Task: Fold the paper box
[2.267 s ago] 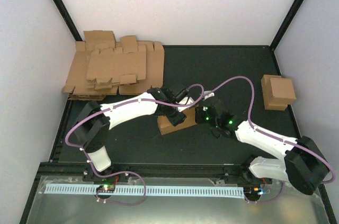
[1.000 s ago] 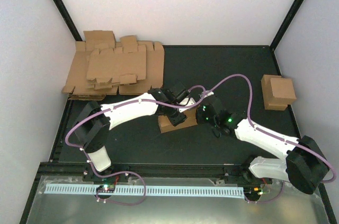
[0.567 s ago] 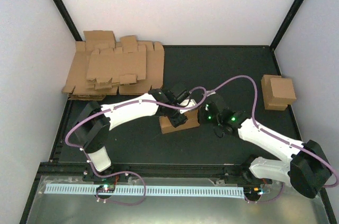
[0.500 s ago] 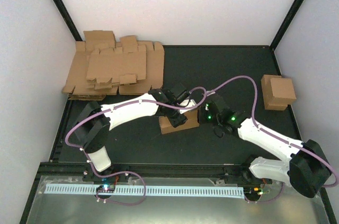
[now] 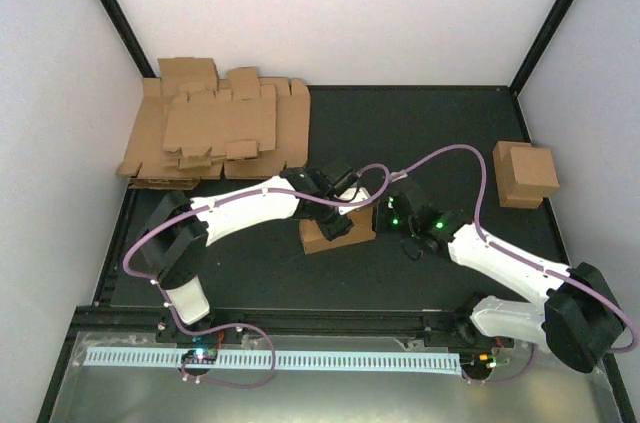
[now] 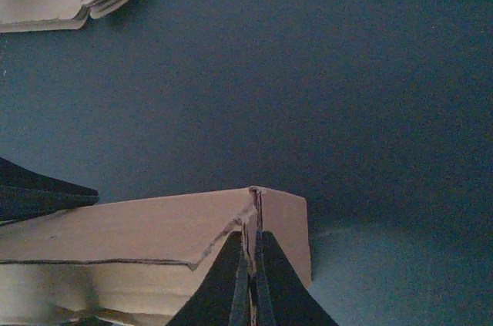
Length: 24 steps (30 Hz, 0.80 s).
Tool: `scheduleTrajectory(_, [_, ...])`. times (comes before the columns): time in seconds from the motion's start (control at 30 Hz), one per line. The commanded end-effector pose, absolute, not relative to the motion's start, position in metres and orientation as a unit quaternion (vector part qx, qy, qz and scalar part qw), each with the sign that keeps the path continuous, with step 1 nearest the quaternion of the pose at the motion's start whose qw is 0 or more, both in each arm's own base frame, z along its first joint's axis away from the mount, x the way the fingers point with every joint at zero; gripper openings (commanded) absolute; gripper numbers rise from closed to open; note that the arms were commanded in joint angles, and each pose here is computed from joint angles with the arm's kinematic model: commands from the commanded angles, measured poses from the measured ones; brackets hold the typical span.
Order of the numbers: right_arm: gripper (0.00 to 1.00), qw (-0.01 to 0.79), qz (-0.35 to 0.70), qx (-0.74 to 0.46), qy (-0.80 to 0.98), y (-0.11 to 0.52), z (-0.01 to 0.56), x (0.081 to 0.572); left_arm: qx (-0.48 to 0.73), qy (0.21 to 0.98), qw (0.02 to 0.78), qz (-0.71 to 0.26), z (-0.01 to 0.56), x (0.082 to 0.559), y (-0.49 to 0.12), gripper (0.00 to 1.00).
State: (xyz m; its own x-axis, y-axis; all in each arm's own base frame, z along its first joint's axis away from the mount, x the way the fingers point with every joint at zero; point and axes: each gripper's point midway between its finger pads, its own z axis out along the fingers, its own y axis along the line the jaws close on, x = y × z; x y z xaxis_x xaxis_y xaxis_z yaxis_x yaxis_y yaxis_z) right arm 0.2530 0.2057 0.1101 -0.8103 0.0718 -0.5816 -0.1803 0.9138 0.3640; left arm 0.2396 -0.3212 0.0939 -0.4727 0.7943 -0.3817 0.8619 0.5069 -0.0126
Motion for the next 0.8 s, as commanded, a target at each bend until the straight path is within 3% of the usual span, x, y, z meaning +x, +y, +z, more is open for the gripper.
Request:
scheduleTrajectory(0.0, [0.02, 0.265, 0.17, -0.04, 0.948, 0.191, 0.077, 0.234, 0.469, 0.857, 0.195, -0.086, 0.106, 0.254, -0.319, 0.55])
scheduleTrajectory(0.77, [0.02, 0.276, 0.106, -0.068, 0.953, 0.18, 0.036, 0.215, 0.461, 0.862, 0.197, -0.07, 0.105, 0.258, -0.315, 0.55])
